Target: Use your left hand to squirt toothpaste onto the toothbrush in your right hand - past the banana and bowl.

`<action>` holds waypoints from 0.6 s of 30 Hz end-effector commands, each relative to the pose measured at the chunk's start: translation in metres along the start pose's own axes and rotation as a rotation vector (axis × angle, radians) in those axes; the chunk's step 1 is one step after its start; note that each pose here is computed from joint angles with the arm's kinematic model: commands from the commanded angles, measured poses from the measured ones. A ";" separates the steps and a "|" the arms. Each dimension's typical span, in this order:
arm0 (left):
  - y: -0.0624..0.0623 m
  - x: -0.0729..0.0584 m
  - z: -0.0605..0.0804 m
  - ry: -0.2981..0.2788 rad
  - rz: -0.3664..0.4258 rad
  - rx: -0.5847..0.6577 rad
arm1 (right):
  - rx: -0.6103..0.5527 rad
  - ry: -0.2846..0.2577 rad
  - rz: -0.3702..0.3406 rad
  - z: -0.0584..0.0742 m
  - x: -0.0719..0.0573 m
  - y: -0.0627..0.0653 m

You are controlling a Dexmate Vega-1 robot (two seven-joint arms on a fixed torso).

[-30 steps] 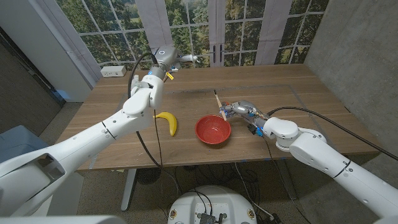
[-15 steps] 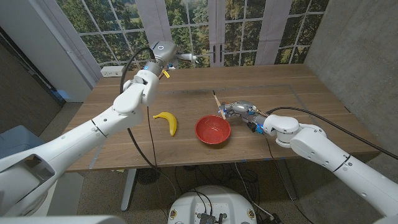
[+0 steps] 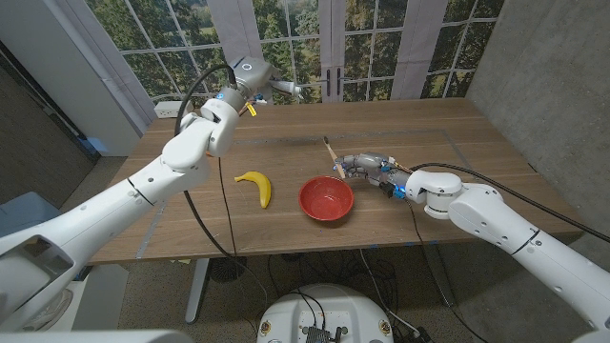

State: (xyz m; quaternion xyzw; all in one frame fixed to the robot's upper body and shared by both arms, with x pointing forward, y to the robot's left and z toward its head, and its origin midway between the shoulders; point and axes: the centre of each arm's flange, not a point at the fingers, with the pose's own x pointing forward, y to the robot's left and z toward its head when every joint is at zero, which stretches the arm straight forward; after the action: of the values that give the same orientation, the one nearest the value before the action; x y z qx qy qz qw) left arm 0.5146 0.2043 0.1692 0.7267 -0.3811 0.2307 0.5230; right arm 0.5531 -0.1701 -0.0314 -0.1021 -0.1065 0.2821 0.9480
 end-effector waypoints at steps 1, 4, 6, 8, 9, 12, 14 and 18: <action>0.016 0.007 -0.003 -0.071 -0.018 0.099 | 0.043 0.013 0.064 0.010 0.004 0.003; 0.018 0.009 -0.003 -0.086 -0.024 0.112 | 0.060 0.019 0.085 0.010 0.006 0.004; 0.019 0.010 -0.002 -0.097 -0.030 0.124 | 0.068 0.024 0.102 0.010 0.008 0.005; 0.020 0.011 -0.001 -0.114 -0.034 0.141 | 0.067 0.028 0.116 0.012 0.009 0.007; 0.021 0.011 0.000 -0.123 -0.038 0.150 | 0.068 0.032 0.123 0.012 0.010 0.008; 0.023 0.013 0.001 -0.141 -0.049 0.168 | 0.074 0.038 0.146 0.014 0.013 0.011; 0.025 0.015 0.003 -0.154 -0.053 0.178 | 0.078 0.038 0.156 0.015 0.015 0.013; 0.030 0.018 0.005 -0.182 -0.067 0.200 | 0.088 0.045 0.159 0.016 0.019 0.015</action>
State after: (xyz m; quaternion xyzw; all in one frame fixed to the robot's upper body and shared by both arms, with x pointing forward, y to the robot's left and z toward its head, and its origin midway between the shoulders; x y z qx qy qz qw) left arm 0.5056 0.1966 0.1891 0.7794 -0.3809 0.2031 0.4541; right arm 0.5545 -0.1567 -0.0208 -0.0833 -0.0788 0.3362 0.9348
